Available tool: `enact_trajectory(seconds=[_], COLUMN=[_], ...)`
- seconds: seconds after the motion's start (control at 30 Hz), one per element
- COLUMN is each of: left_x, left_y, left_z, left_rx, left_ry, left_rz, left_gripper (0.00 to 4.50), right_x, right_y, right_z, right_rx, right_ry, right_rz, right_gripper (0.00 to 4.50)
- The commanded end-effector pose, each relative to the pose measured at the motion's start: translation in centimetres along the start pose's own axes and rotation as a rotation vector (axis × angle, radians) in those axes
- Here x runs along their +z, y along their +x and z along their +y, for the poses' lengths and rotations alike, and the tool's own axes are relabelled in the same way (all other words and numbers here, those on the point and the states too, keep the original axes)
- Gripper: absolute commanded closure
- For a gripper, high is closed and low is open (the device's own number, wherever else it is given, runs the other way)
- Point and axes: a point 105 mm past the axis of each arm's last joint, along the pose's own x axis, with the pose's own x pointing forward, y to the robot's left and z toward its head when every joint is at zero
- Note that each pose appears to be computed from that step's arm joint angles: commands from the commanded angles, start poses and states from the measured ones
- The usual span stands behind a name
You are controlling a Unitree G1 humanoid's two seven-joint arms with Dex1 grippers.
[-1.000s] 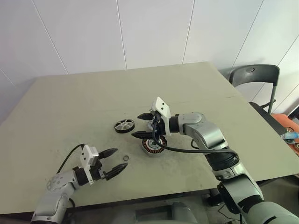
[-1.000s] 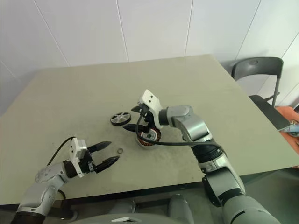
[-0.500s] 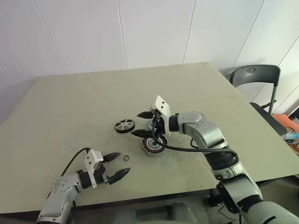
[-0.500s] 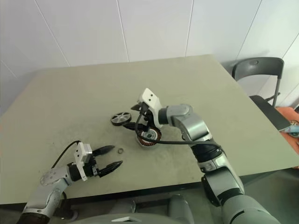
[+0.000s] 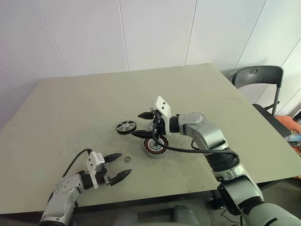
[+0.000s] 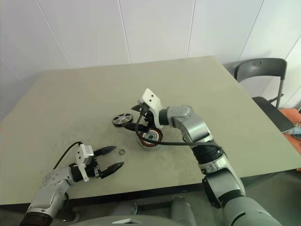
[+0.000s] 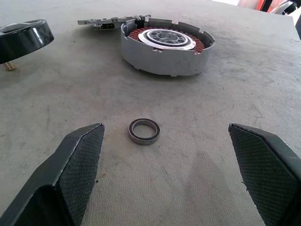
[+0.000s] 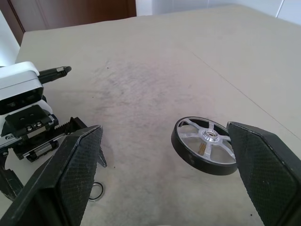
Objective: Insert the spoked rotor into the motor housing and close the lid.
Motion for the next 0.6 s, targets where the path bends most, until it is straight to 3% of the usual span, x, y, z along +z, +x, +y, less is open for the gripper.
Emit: enact_trajectory(seconds=[0.03,0.33,0.6], left_x=[1.0,3.0,2.1], left_y=[0.0,-0.3,-0.4], left_z=[0.2,0.3,0.4], left_rx=[0.009,0.017,0.023], left_ry=[-0.005,0.002,0.004], left_rz=[-0.038,-0.083,-0.033], left_gripper=[0.0,0.0,0.0], right_x=[1.8,1.6,1.7], right_y=[0.1,0.2,0.3], right_z=[0.1,0.1,0.1], right_rx=[0.007,0.013,0.01], right_ry=[-0.045,-0.05,-0.052], right_rz=[-0.054,-0.049,-0.052], right_gripper=[0.03,0.03,0.03])
